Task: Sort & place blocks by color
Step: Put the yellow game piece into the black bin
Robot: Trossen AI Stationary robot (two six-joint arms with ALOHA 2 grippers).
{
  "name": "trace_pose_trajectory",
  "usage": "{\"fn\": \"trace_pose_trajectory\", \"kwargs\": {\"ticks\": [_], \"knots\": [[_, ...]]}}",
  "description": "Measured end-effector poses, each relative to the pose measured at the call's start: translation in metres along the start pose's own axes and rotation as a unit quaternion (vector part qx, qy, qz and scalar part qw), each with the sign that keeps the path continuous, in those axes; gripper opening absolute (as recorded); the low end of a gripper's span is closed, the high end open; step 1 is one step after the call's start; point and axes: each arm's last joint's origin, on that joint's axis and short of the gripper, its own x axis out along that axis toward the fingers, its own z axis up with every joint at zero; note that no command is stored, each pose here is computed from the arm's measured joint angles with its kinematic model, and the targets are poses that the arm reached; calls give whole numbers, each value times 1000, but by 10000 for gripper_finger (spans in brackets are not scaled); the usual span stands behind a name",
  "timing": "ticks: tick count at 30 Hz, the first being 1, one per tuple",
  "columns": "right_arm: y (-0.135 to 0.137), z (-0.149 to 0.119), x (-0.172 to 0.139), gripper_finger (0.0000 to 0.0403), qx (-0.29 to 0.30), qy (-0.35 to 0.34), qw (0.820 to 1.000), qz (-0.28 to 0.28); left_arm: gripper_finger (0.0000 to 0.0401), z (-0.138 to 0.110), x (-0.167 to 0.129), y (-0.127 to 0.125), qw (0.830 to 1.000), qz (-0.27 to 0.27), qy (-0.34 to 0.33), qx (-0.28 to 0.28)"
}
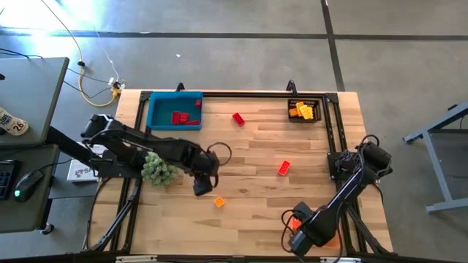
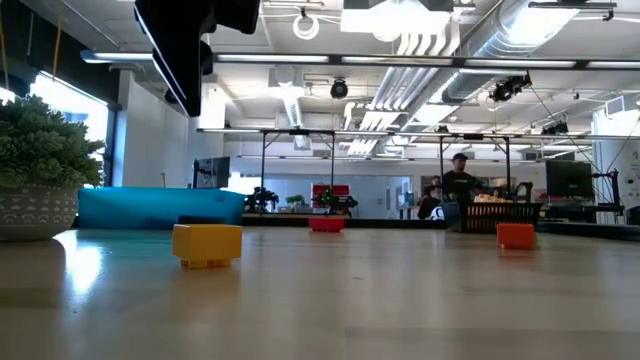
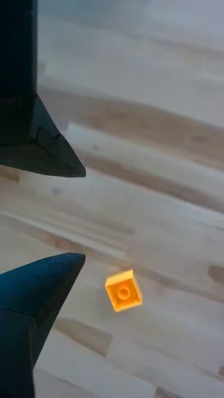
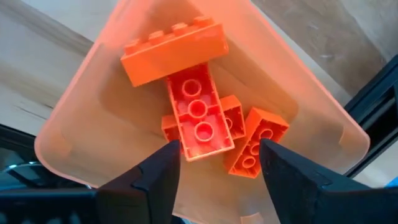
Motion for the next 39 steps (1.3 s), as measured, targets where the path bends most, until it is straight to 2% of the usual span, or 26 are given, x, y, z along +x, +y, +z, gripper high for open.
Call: {"fn": "trace_pose_trajectory", "kwargs": {"ticks": [9, 18, 25, 29, 32, 39], "knots": [[3, 12, -3, 205, 23, 2, 1000, 6, 200, -1, 31, -35, 1000, -14, -5, 7], [8, 36, -8, 206, 77, -17, 997, 19, 200, -7, 43, -53, 1000, -18, -5, 12], [7, 56, -11, 206, 48, -44, 998, 12, 200, -4, 41, -62, 998, -44, -39, 7], [3, 69, -14, 206, 20, -47, 999, -15, 200, -3, 41, -66, 997, -57, -50, -23], [0, 78, -15, 206, 6, -44, 999, -28, 200, -2, 40, -67, 994, -59, -60, -68], [-7, 96, -19, 206, -50, -32, 996, -63, 200, -1, 48, -65, 987, -52, -43, -145]]}}
